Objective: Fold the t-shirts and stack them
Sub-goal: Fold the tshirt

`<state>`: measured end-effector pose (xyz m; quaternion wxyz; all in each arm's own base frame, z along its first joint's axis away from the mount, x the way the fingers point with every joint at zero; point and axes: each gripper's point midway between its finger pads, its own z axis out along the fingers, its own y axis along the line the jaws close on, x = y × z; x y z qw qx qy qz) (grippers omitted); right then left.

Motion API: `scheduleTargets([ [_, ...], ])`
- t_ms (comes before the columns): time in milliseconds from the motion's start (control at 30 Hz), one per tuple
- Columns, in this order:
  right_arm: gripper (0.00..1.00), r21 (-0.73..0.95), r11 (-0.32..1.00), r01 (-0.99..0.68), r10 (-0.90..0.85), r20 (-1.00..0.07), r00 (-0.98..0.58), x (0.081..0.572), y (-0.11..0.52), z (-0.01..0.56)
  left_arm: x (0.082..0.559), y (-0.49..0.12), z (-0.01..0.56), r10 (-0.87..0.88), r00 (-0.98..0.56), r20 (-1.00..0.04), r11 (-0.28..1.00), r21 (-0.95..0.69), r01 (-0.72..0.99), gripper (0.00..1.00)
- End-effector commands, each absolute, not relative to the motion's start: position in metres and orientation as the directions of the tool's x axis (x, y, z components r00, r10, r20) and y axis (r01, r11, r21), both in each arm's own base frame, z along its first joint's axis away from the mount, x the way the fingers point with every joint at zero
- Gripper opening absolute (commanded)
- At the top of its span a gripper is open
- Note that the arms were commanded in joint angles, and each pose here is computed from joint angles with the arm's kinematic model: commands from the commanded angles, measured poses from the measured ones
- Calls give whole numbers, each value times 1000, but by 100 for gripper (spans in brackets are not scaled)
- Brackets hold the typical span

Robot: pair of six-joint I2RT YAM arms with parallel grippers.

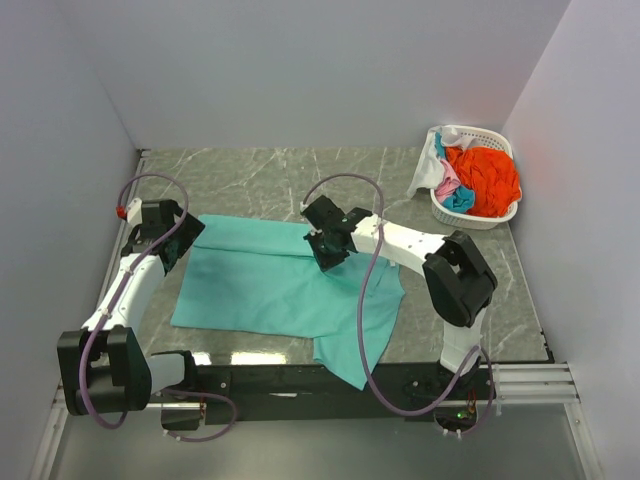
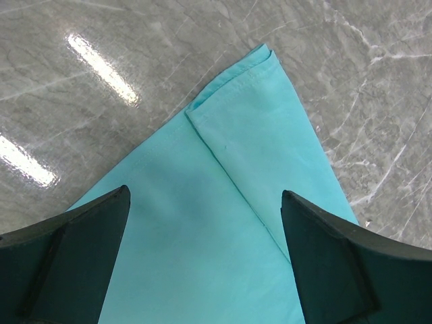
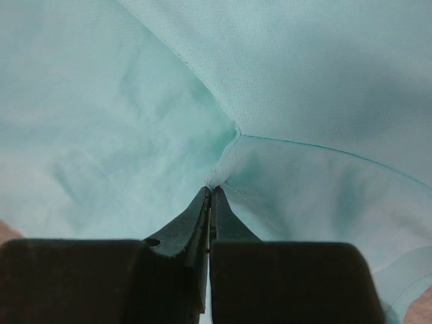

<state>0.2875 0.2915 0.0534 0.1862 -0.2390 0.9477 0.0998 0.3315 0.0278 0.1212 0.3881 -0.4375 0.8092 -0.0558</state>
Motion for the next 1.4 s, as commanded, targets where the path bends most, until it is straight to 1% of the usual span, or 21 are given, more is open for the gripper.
scheduleTargets([
  [0, 0, 167, 856, -489, -385, -425, -819, 279, 305, 81, 335, 28, 137, -754, -279, -595, 604, -461, -650, 99],
  [167, 0, 227, 844, -486, -362, -428, -828, 278, 319, 92, 335, 28, 139, -753, -276, -597, 606, -466, -645, 99],
  [333, 0, 259, 858, -443, -320, -405, -856, 281, 329, 88, 334, 28, 140, -754, -275, -596, 603, -464, -649, 99],
  [433, 5, 288, 850, -441, -315, -393, -864, 279, 335, 89, 334, 28, 141, -757, -269, -595, 600, -470, -648, 99],
  [500, 13, 267, 854, -446, -325, -394, -860, 279, 334, 88, 334, 27, 142, -760, -267, -593, 598, -476, -645, 99],
  [533, 26, 251, 862, -440, -326, -389, -861, 279, 330, 87, 335, 27, 142, -760, -267, -593, 598, -476, -644, 99],
  [600, 43, 204, 879, -431, -326, -403, -855, 282, 320, 89, 336, 27, 144, -762, -264, -591, 597, -484, -640, 99],
  [633, 54, 183, 886, -426, -325, -409, -853, 283, 315, 91, 338, 25, 146, -759, -265, -594, 603, -490, -630, 99],
  [700, 61, 157, 898, -412, -313, -432, -846, 284, 306, 98, 341, 24, 148, -759, -266, -594, 607, -500, -618, 99],
  [733, 69, 132, 908, -397, -304, -445, -842, 286, 299, 102, 342, 21, 149, -761, -273, -589, 611, -509, -606, 99],
  [767, 71, 125, 916, -380, -288, -453, -844, 287, 296, 104, 344, 20, 150, -761, -274, -588, 614, -515, -599, 100],
  [800, 75, 120, 923, -366, -274, -465, -842, 287, 290, 109, 348, 18, 152, -761, -273, -588, 617, -526, -586, 100],
  [833, 77, 118, 927, -357, -266, -465, -845, 287, 286, 109, 350, 15, 153, -762, -282, -583, 622, -538, -569, 99],
  [933, 78, 152, 936, -318, -221, -452, -864, 285, 271, 105, 359, 11, 152, -761, -288, -581, 629, -553, -547, 99],
  [1033, 81, 162, 956, -246, -154, -436, -887, 292, 247, 98, 370, 6, 150, -763, -306, -570, 635, -568, -524, 99],
  [1100, 81, 173, 962, -211, -121, -421, -899, 296, 231, 89, 378, 0, 145, -765, -332, -552, 638, -576, -511, 99],
  [1167, 81, 225, 950, -215, -108, -410, -906, 297, 231, 85, 387, -4, 139, -765, -355, -538, 642, -584, -497, 99],
  [1200, 81, 229, 956, -184, -82, -395, -915, 299, 221, 79, 391, -4, 138, -766, -353, -537, 640, -585, -499, 99],
  [1367, 81, 220, 962, -161, -66, -386, -920, 300, 208, 70, 407, -14, 118, -771, -398, -497, 637, -603, -480, 99],
])
